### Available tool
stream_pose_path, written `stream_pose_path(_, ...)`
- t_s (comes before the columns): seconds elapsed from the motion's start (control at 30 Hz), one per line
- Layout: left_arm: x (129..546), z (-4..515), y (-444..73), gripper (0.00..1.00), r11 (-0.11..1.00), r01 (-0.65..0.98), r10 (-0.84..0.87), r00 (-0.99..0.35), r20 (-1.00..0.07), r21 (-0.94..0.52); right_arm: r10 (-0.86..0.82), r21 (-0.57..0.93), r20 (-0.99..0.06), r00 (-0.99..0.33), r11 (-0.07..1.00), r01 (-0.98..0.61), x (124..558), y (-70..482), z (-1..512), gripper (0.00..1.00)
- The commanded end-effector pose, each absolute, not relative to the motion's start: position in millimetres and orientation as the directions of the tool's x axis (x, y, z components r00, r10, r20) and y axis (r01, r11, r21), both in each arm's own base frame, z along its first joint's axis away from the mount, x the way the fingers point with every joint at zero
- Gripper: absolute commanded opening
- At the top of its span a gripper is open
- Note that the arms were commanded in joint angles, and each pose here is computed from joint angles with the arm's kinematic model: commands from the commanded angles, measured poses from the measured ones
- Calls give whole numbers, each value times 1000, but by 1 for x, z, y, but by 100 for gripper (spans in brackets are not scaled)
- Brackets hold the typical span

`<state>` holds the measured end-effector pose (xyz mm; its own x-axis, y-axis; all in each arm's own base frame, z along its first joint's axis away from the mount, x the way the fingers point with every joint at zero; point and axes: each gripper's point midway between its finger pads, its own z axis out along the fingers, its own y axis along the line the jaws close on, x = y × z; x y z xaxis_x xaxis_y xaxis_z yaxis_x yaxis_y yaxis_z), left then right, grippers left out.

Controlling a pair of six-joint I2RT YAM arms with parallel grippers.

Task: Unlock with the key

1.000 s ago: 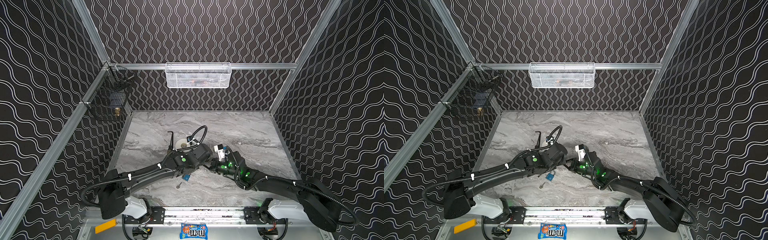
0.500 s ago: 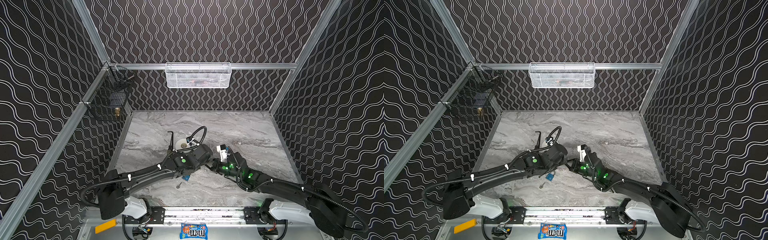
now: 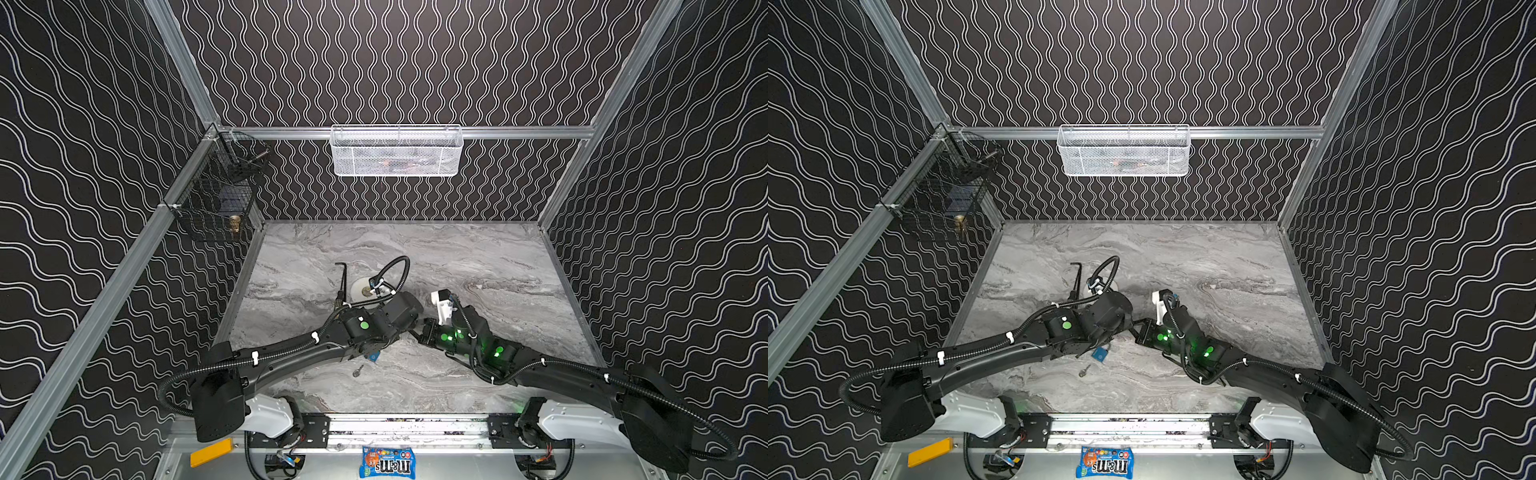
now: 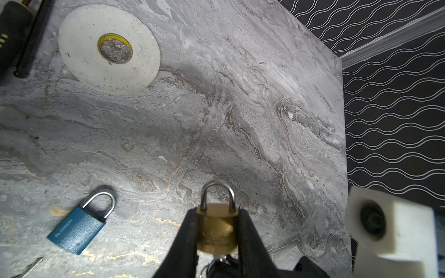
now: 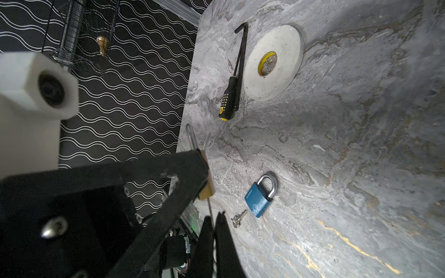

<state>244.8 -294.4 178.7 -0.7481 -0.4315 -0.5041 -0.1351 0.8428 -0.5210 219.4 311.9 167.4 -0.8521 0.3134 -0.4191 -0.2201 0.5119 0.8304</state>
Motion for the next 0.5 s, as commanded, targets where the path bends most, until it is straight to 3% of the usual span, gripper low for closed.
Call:
stream_pose_path(0.0,225,169,-303,0,846,-117,-380,-817,-434,-520,407,818,-493,-769,517,-251,241,307,192,0)
stream_pose_path(0.3,217,170,-303,0,826,-117,-388,-828,-405,-551,396,793,-545,-739,530,-301,241,304,202,0)
stream_pose_path(0.47,229,179,-298,0,821,-126,-418,-798,-434,-557,339,772,-577,-744,523,-361,229,304,201,16)
